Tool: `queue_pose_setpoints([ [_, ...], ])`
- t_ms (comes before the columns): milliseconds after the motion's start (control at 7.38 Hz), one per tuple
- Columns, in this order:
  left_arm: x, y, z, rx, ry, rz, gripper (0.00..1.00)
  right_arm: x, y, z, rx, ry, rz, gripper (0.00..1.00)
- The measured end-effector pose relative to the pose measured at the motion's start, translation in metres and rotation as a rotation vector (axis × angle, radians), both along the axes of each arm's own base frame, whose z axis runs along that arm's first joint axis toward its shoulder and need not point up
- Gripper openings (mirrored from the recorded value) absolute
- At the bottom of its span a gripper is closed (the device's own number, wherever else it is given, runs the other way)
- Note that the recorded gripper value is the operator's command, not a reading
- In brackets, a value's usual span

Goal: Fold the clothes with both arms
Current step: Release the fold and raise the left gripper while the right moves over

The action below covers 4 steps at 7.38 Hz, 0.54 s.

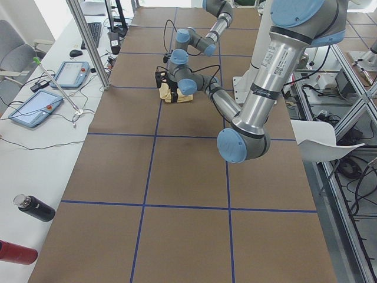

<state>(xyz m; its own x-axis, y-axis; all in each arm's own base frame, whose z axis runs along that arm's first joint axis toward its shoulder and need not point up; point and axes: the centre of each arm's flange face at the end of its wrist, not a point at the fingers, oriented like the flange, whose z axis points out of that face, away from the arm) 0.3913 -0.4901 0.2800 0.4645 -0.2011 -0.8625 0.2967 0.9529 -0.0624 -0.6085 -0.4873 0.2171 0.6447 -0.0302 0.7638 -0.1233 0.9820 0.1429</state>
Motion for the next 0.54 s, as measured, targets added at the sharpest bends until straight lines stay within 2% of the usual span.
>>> queue_pose_setpoints([
  [271, -0.001, 0.0, 0.003, -0.002, -0.003, -0.001, 0.99, -0.011, -0.006, 0.006, 0.043, 0.043, -0.011, 0.99],
  [542, -0.001, 0.0, 0.007, -0.006, -0.008, -0.002, 0.99, -0.025, -0.021, -0.006, 0.07, 0.07, 0.008, 0.99],
])
